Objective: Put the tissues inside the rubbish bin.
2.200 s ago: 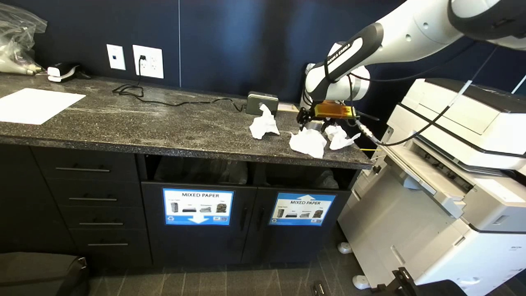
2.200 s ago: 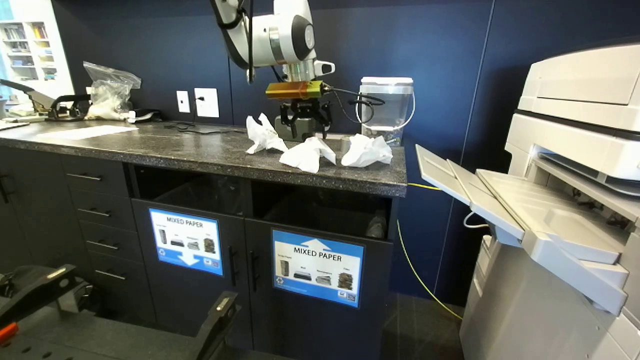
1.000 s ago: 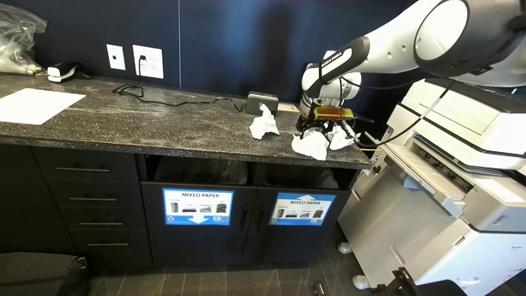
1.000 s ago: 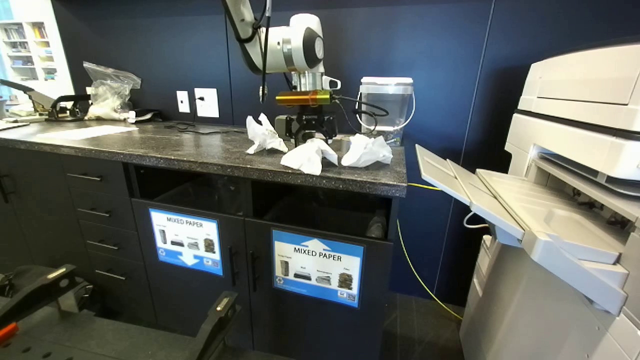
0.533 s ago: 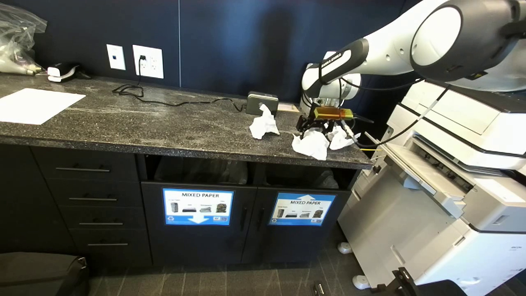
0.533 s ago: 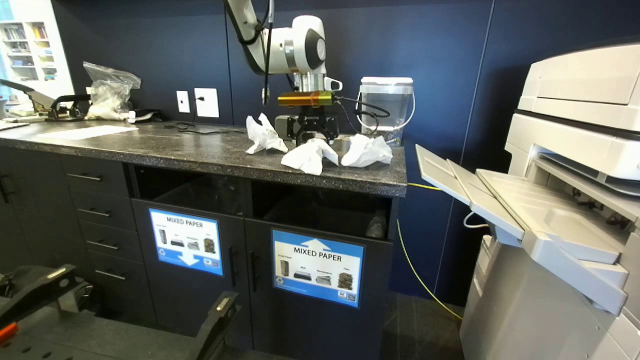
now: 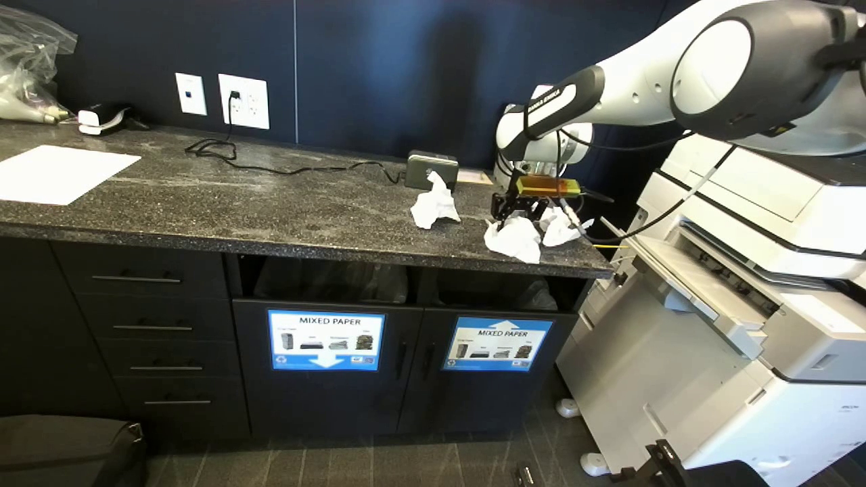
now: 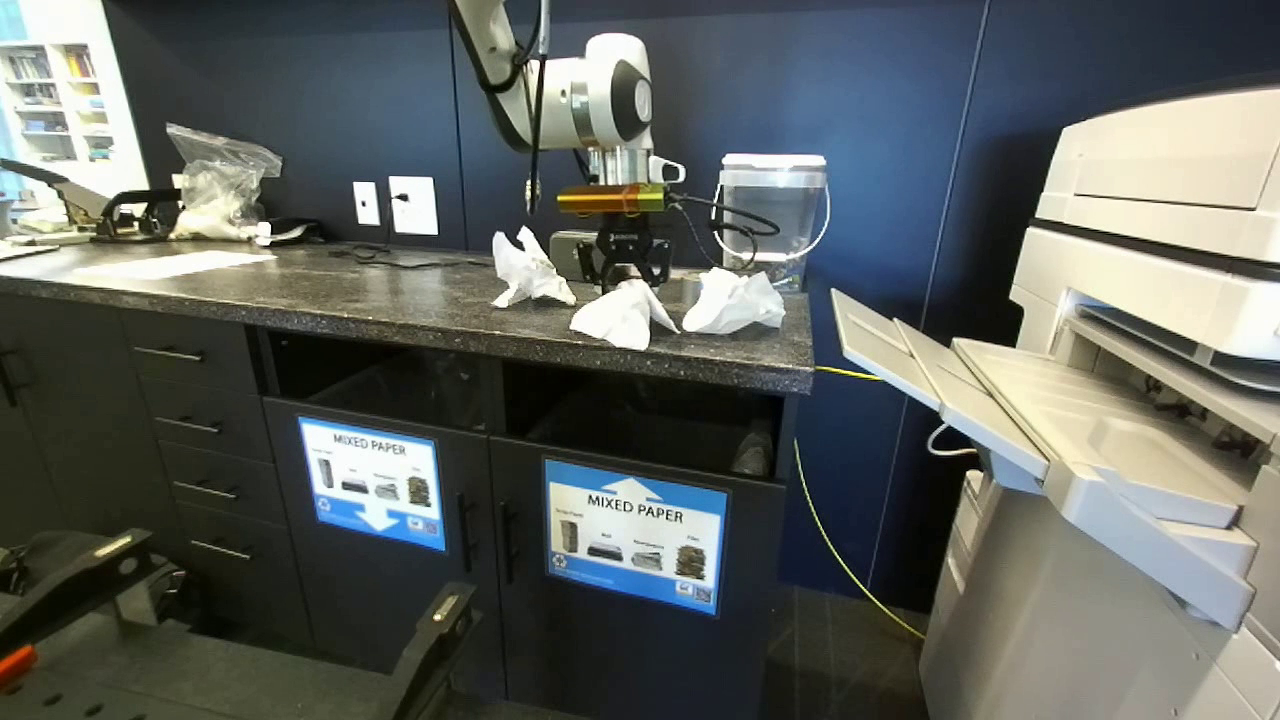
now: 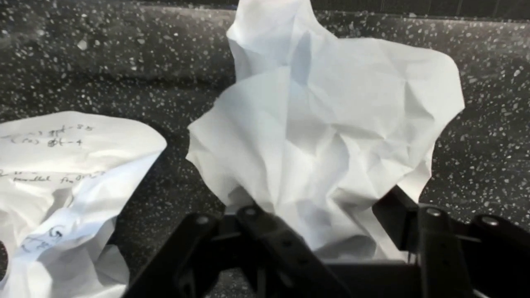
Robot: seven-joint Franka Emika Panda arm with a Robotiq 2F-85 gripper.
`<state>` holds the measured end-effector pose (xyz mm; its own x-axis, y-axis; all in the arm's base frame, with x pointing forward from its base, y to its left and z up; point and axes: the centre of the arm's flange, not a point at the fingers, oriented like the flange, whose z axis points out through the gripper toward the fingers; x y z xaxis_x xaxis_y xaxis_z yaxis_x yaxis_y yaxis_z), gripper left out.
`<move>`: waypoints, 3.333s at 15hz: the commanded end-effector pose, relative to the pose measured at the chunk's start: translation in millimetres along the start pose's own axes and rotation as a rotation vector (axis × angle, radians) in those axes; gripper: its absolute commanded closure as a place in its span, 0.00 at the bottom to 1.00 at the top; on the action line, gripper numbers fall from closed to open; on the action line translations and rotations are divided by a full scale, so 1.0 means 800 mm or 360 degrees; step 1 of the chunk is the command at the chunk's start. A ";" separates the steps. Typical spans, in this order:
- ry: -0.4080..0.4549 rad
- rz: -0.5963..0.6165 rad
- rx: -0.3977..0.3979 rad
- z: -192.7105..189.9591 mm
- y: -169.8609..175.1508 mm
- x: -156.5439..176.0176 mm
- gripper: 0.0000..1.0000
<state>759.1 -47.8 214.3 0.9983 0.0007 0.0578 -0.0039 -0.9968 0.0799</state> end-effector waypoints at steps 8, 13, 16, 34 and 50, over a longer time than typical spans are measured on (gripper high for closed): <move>-0.0038 -0.0001 0.0037 -0.007 0.005 0.015 0.93; -0.0207 0.0003 0.0076 -0.003 0.005 -0.010 0.89; -0.0272 0.0001 0.0111 -0.004 0.004 -0.038 0.88; 0.0028 -0.0090 0.0367 -0.090 -0.023 -0.261 0.88; 0.0302 -0.0789 0.0499 -0.010 -0.091 -0.369 0.87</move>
<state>466.9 21.6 211.7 0.9051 0.3719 0.2059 0.4064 -0.8990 -0.1629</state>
